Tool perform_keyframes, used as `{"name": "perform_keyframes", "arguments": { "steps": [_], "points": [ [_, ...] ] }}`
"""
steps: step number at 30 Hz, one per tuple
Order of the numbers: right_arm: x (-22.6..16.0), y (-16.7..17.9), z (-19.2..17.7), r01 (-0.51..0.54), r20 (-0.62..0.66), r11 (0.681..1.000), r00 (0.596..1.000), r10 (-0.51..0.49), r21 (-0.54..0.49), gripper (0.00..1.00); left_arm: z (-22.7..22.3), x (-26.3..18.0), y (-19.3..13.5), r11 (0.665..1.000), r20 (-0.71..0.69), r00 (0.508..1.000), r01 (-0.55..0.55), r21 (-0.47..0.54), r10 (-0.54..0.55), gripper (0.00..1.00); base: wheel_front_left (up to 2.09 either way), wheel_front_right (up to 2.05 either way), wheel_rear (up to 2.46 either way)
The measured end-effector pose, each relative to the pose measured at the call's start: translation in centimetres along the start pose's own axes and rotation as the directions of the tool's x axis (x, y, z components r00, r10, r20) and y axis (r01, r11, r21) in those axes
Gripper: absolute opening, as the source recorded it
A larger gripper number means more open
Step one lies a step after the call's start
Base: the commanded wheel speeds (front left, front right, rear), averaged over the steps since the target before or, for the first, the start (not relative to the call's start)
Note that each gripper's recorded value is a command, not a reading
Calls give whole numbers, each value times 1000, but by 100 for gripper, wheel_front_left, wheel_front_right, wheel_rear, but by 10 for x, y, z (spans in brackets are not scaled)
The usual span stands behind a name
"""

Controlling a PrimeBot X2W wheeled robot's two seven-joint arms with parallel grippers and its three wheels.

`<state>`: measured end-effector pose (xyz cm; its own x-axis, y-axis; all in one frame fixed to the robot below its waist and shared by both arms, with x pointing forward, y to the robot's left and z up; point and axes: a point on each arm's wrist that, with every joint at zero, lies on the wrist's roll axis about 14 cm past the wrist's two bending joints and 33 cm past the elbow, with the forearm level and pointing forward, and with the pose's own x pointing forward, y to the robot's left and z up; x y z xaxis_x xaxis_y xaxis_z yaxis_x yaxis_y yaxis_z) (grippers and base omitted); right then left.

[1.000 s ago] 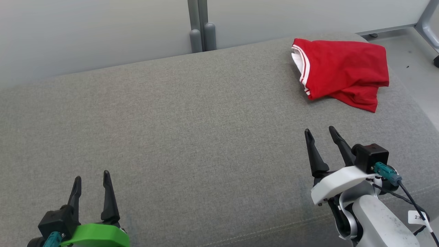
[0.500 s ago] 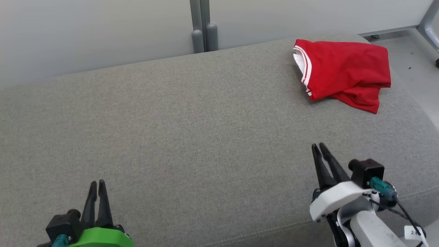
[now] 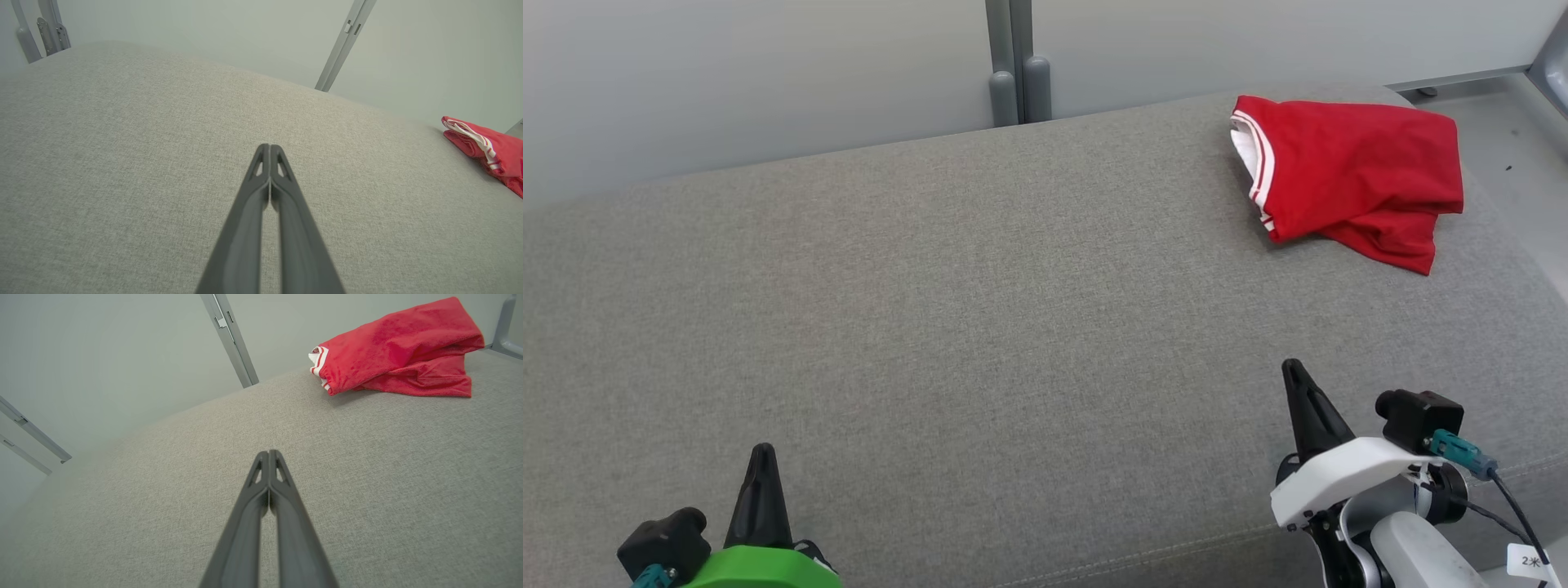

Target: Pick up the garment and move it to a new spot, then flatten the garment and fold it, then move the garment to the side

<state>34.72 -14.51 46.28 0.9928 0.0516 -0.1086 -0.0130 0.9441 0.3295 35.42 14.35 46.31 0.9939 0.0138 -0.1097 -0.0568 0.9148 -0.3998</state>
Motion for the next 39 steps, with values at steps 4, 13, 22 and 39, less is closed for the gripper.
{"name": "perform_keyframes", "arguments": {
  "steps": [4,13,22,39],
  "points": [
    [2,-3,1,15,-6,998,1000,-15,61,0,-2,-1,4,998,-17,1000,-15,-69,14,0,0,0,0],
    [5,-11,3,45,-25,982,999,-41,183,0,-6,-2,11,984,-53,998,-41,-175,32,0,0,0,0],
    [8,-19,4,73,-45,947,997,-62,313,0,-7,0,15,952,-79,996,-57,-301,35,0,0,0,0],
    [12,-28,8,93,-61,852,996,-71,515,0,-6,3,23,870,-107,994,-83,-486,35,0,0,0,0]
  ]
}}
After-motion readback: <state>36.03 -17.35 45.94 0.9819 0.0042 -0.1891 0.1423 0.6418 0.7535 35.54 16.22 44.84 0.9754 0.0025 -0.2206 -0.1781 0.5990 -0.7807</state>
